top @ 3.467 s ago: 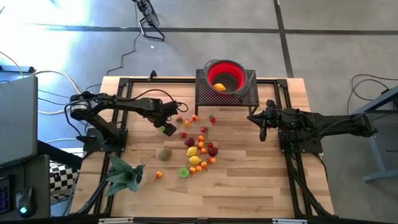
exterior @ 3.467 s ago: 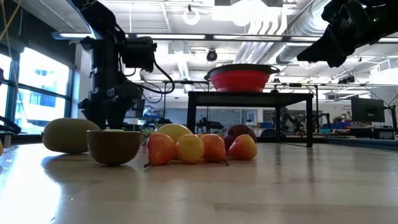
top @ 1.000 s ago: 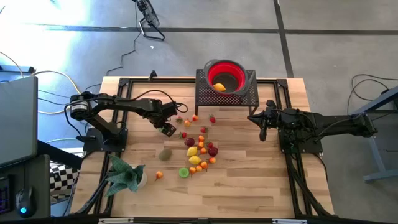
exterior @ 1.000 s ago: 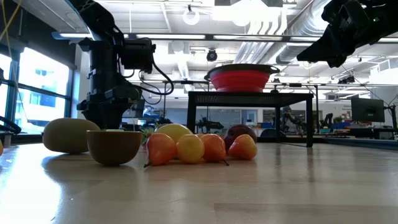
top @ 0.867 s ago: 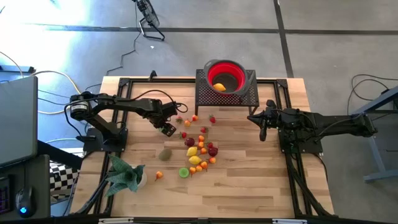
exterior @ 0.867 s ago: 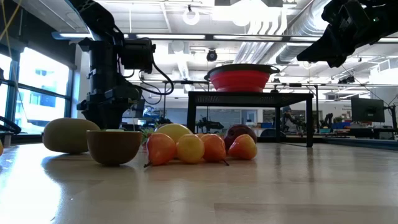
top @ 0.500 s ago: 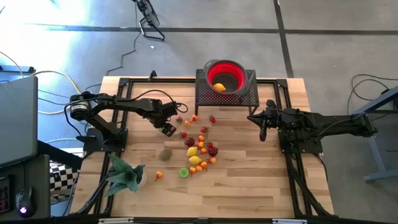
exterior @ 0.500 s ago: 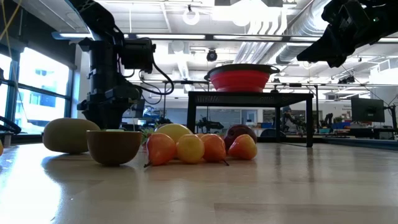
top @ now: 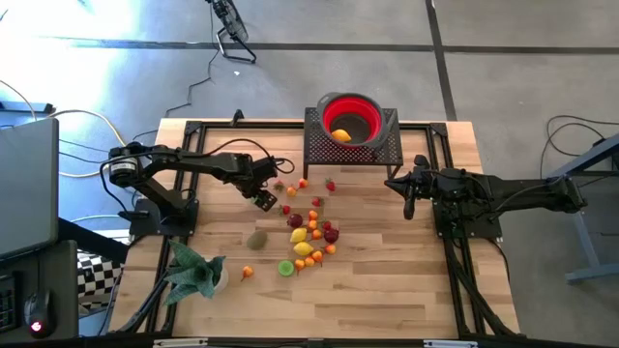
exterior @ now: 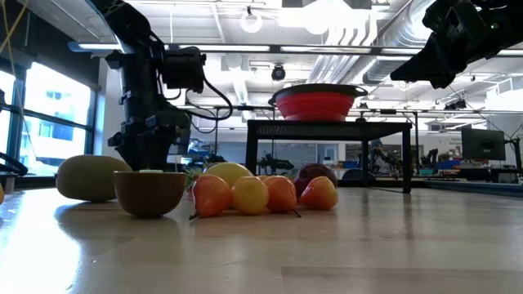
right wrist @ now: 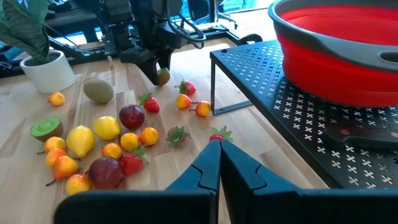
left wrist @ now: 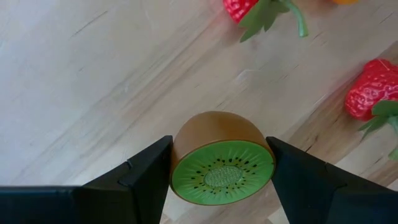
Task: Pick & Place Fruit
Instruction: Put the half kiwi into the strainer on the shelf
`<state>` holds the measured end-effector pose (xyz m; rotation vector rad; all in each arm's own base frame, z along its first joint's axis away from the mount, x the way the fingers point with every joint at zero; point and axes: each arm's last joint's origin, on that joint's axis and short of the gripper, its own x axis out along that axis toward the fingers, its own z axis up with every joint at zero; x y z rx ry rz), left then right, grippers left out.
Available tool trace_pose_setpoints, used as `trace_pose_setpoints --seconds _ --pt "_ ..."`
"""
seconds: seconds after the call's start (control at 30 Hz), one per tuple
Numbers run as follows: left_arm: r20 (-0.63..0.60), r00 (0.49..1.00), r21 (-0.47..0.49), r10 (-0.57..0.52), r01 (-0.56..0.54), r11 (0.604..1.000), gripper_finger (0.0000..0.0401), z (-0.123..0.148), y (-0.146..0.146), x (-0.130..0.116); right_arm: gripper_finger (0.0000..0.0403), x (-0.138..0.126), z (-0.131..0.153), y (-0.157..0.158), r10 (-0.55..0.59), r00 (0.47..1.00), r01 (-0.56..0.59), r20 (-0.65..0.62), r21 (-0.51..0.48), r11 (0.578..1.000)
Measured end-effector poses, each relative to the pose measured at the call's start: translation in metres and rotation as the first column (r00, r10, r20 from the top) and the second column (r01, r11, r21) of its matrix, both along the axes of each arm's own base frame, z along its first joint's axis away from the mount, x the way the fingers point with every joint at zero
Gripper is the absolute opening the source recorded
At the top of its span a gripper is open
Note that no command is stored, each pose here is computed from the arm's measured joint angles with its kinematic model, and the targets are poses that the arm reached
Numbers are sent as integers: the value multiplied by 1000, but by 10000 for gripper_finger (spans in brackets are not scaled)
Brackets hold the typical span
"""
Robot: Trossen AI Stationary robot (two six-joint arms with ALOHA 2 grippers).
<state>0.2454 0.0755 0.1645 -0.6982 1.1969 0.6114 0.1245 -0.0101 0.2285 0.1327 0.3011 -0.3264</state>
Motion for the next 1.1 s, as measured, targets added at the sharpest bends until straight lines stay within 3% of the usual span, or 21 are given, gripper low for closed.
trace_pose_setpoints --seconds 0.6,1.1 --pt "8 1000 1 4 -4 1000 239 0 0 1 3 0 0 0 9 1000 -9 -11 -24 1000" --pt "204 979 70 -12 -2 998 239 8 6 19 3 0 0 0 9 1000 -9 -11 -25 1000"
